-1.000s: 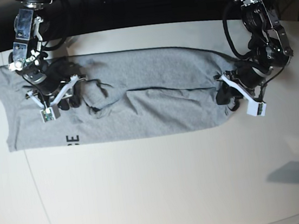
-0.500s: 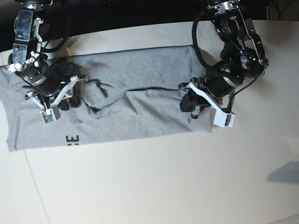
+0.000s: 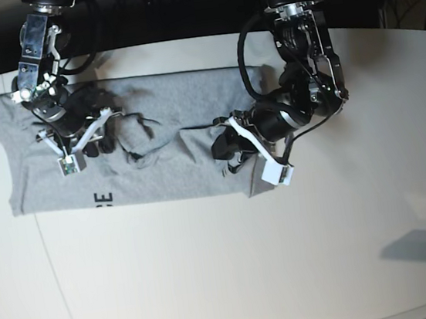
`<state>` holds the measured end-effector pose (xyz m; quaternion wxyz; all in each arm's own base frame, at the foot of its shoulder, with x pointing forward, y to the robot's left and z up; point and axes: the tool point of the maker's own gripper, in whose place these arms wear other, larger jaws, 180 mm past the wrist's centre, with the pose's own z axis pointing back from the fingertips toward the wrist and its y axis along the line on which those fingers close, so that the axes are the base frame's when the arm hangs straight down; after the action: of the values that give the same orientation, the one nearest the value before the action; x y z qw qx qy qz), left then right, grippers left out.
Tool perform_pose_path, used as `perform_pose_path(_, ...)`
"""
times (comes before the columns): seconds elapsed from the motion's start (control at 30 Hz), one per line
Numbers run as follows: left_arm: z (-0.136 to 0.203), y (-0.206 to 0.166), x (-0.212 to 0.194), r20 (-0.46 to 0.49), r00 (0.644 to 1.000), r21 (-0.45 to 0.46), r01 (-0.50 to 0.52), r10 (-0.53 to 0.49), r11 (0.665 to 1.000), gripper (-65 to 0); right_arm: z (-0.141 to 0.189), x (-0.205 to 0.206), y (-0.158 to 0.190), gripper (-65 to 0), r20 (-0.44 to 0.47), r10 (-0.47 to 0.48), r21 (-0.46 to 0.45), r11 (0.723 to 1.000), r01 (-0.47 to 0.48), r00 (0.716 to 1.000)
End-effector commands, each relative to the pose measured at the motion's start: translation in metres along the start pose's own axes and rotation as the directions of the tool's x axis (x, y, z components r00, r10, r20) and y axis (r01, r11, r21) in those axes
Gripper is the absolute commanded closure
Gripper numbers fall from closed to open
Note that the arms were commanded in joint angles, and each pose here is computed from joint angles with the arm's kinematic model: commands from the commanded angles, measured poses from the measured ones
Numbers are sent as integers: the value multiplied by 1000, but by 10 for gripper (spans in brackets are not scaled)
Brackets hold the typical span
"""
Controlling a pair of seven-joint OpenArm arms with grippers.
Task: Fold the T-shirt properly
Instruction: 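Fold the held shirt end with the left gripper toward the right gripper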
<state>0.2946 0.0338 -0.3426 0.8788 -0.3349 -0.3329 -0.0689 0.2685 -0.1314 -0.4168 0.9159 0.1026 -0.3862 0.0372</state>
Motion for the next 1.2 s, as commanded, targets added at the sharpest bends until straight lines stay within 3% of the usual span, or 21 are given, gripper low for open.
perform_pose_path(0.0,-2,-10,11,42,999,-36,-4,5,999,0,2,-14,-9,-186,-72,13,-40,999,-16,997)
perform_pose_path(0.27,-20,-33,-3,-17,1000,-96,12,-13,995,0,2,-16,-9,-186,-77,12,-40,999,-15,997)
perform_pose_path(0.53,-32,-33,-6,-13,1000,-113,-30,28,993,0,3,-16,-10,-186,-78,9,-42,999,-13,997)
perform_pose_path(0.77,-42,-59,3,2,1000,-171,18,-18,985,0,2,-16,-9,-186,-78,11,-40,999,-14,997)
perform_pose_path(1.17,-54,-52,-9,-37,999,-169,-26,20,985,0,2,-15,-10,-186,-75,10,-42,999,-13,997)
